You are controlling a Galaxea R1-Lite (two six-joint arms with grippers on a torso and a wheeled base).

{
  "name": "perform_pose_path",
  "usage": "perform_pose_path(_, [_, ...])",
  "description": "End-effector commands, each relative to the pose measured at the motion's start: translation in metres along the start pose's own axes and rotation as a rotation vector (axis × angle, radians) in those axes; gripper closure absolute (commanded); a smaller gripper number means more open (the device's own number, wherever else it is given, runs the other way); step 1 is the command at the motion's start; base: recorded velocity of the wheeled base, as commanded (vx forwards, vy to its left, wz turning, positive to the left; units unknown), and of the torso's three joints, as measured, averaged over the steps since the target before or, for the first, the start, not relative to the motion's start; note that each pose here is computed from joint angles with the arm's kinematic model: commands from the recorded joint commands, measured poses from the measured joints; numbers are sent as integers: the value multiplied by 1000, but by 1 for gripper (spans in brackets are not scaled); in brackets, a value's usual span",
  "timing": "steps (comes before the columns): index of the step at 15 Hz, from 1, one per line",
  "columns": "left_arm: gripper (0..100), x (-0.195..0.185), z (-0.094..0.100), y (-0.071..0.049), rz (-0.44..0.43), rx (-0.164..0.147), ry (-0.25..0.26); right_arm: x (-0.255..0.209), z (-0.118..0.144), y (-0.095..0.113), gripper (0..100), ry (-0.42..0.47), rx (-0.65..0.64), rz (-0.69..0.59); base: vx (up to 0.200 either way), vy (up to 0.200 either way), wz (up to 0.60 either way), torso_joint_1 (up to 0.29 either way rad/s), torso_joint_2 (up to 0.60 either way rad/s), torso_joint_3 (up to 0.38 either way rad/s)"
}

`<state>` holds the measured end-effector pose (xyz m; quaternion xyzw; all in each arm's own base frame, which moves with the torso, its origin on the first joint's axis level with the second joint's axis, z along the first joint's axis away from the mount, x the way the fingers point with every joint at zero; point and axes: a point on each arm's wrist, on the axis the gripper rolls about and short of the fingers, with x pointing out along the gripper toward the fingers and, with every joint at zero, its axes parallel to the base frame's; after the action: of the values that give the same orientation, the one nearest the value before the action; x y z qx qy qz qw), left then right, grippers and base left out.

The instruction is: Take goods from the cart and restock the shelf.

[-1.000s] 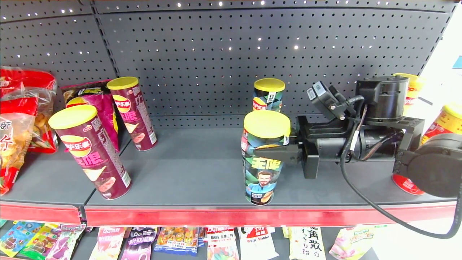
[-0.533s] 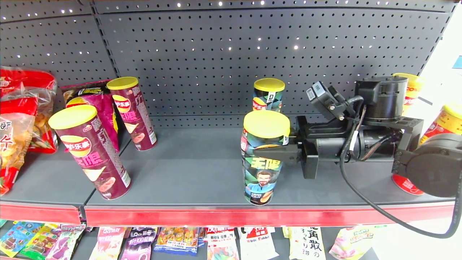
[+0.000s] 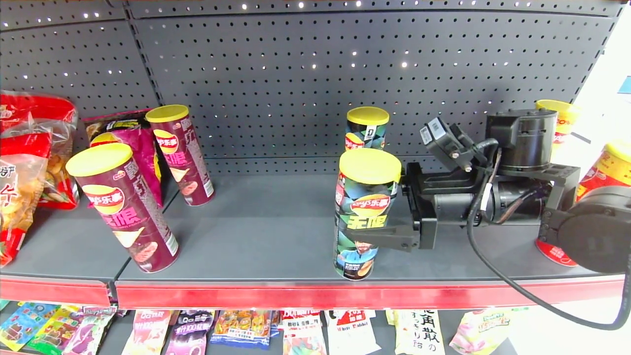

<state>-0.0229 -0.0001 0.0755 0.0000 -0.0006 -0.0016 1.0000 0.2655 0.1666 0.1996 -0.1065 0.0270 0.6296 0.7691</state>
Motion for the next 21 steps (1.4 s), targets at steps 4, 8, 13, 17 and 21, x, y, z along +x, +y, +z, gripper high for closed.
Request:
perform_pose_path(4, [0,0,0,0,0,0,1,-27,-4,18,0,16,23,-32,0,0,0,0,0,0])
perform_pose_path(8, [0,0,0,0,0,0,1,-71,-22,58,0,52,79,-74,0,0,0,0,0,0])
perform_pose_path(13, [0,0,0,0,0,0,1,-143,-55,146,0,133,149,-278,0,0,0,0,0,0])
perform_pose_path(17, [0,0,0,0,0,0,1,-187,-86,215,0,232,141,-880,0,0,0,0,0,0])
perform_pose_path(21, [0,0,0,0,0,0,1,-187,-118,261,0,81,84,-1156,0,0,0,0,0,0])
